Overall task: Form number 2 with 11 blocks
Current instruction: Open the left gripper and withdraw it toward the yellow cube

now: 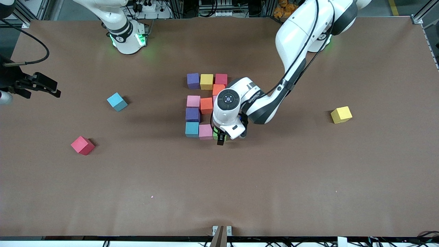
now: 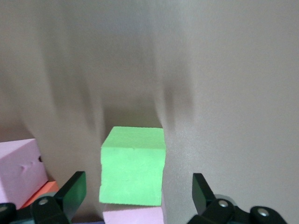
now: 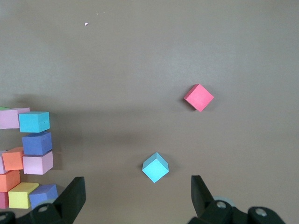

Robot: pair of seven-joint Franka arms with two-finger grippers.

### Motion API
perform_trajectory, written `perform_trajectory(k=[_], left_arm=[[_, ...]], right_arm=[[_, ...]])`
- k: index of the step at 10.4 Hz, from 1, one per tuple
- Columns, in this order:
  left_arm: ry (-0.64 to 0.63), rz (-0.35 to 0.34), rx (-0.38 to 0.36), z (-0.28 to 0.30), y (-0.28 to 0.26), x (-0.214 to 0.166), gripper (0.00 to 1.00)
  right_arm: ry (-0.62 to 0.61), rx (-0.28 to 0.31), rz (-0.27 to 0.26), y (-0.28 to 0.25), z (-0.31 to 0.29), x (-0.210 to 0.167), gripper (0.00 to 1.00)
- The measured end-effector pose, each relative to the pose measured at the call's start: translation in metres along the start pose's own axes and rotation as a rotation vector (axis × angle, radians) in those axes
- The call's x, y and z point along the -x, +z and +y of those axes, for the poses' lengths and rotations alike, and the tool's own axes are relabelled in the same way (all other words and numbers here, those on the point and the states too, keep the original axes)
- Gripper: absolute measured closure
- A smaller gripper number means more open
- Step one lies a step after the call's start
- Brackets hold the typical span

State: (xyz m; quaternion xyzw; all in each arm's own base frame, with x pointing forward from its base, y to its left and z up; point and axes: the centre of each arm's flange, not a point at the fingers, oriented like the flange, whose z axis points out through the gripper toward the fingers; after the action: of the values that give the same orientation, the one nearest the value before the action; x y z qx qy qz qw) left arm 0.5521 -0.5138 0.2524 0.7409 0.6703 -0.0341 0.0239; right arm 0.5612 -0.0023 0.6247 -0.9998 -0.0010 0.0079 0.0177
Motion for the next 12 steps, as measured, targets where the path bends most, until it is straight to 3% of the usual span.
perform_trajectory(k=[4,12], left_arm=[[0.04,0.05,-0.025,0.006,-0.038,-0.018,0.0],[0.216,0.081,0.017,0.083,-0.157,-0.187,0.0]], right_arm=[[0.0,0.0,0.0,0.0,0.0,0.0,0.0],[0.0,0.0,0.0,0.0,0.0,0.0,0.0]])
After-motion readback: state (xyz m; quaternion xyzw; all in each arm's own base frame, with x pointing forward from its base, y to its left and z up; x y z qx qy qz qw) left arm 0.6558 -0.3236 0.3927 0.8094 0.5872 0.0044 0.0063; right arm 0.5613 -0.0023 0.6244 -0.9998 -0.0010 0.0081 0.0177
